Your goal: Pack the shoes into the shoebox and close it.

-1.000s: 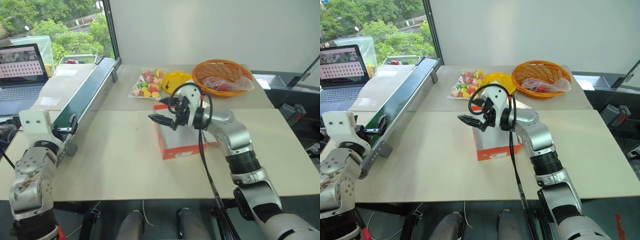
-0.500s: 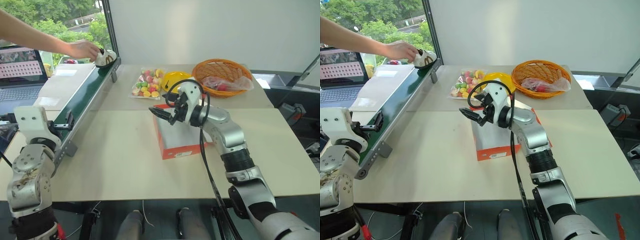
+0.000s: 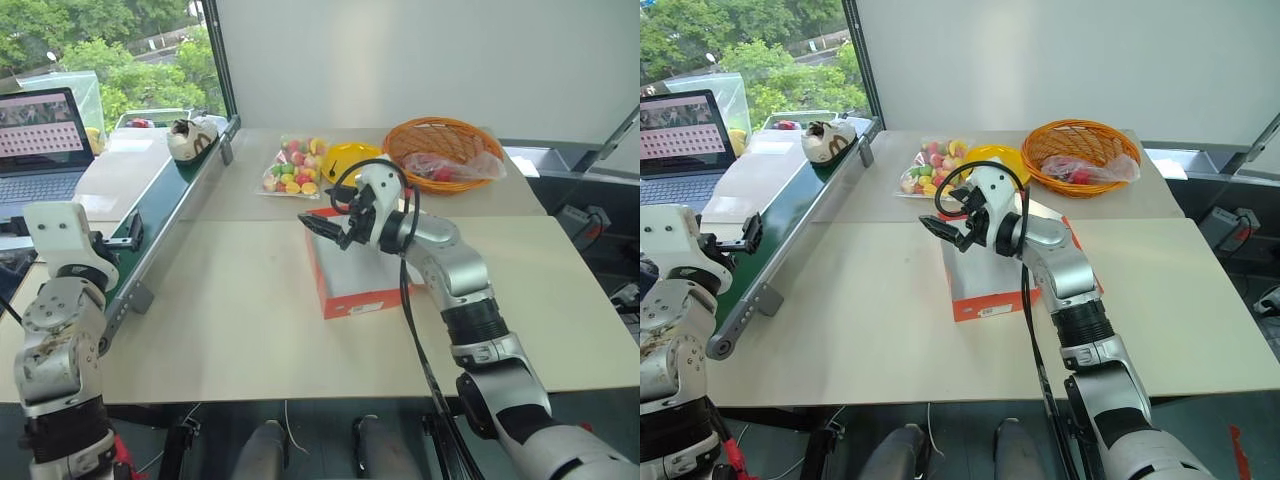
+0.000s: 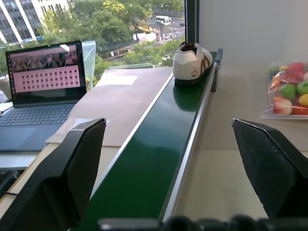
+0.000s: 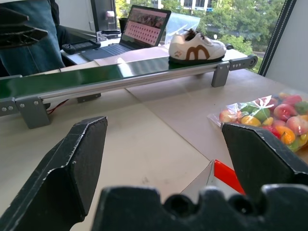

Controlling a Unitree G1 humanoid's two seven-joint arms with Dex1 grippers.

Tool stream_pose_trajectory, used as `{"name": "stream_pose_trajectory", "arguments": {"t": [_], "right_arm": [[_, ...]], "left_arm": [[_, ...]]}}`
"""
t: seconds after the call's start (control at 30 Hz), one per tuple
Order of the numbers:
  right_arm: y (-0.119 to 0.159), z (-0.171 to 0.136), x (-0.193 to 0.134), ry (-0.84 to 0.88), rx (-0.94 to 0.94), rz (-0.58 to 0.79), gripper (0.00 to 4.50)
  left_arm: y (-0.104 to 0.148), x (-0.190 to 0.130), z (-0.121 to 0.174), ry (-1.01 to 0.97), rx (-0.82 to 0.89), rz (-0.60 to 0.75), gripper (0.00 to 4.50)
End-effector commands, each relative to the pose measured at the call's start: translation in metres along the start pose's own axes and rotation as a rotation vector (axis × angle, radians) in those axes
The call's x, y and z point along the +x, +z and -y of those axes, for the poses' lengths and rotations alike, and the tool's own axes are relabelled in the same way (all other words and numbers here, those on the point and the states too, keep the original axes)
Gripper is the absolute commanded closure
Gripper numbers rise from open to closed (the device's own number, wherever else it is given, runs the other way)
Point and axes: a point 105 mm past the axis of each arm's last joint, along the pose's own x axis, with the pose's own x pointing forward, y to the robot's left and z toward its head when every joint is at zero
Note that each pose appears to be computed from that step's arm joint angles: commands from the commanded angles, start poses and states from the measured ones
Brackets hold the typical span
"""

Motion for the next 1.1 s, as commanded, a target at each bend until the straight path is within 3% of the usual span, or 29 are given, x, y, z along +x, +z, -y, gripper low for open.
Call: {"name": "stream_pose_trajectory", "arguments": {"t": [0.03,0.5,1.1], "right_arm": [[0.016,-0.008,-0.001,0.036,-0.021,0.058,0.06],[0.019,-0.012,-0.001,0.048,-0.025,0.059,0.06],[0.02,-0.017,-0.002,0.045,-0.025,0.052,0.06]], "left_arm": [[0.014,0.0,-0.023,0.032,0.019,0.059,0.0],[-0.012,0.016,-0.061,-0.196,0.083,-0.035,0.0],[-0.049,0.011,-0.074,-0.289,0.042,-0.168,0.0]]}}
